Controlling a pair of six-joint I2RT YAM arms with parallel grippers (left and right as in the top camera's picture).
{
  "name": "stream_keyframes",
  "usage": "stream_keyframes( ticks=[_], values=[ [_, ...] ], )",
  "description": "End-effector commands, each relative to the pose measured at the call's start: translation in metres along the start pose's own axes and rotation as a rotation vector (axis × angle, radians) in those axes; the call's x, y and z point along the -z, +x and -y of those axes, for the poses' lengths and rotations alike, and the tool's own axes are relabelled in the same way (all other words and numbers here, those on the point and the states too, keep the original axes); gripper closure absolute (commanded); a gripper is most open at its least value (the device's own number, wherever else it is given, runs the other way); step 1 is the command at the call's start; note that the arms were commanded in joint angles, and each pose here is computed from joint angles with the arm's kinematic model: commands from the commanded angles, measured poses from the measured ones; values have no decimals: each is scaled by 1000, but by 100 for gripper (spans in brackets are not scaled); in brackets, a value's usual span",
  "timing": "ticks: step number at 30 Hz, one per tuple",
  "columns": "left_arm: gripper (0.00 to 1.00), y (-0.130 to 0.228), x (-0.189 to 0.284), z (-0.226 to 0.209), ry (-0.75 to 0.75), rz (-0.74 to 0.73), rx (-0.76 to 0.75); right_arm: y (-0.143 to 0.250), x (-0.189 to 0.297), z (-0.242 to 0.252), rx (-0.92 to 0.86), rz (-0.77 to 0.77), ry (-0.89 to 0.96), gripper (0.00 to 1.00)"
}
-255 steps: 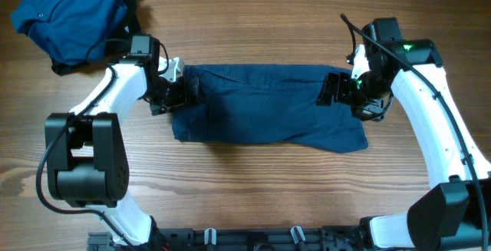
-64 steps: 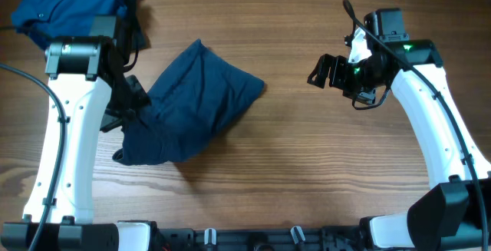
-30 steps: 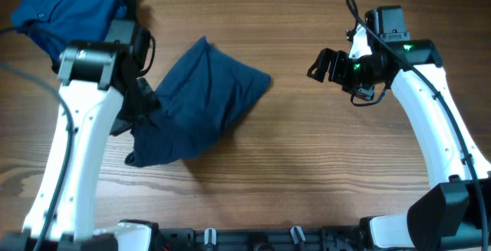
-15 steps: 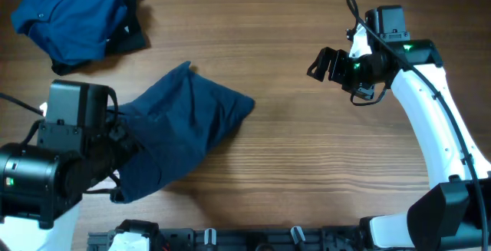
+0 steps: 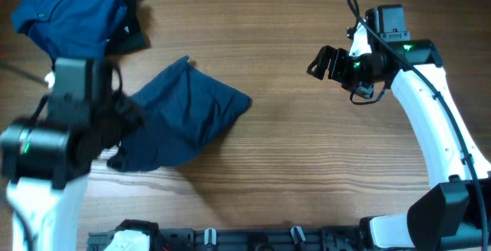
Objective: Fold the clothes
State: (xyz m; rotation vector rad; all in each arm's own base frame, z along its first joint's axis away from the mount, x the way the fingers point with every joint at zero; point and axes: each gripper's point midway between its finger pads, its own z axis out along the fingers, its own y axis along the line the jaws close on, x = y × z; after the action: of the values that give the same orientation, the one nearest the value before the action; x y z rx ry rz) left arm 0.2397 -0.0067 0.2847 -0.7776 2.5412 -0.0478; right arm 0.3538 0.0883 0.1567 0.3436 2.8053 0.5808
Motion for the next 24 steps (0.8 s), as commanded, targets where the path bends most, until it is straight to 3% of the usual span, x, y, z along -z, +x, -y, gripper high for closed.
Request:
stream_keyframes(
  ticks=[1, 14, 24],
  values=[
    [96, -20, -36, 21, -40, -12, -66, 1, 6, -5, 0, 16, -16, 1],
    [96, -22, -180, 82, -89, -186, -115, 6, 6, -3, -7, -4, -8, 0],
    [96, 2, -180, 167, 101, -104, -244, 7, 6, -2, -2, -9, -6, 0]
  ],
)
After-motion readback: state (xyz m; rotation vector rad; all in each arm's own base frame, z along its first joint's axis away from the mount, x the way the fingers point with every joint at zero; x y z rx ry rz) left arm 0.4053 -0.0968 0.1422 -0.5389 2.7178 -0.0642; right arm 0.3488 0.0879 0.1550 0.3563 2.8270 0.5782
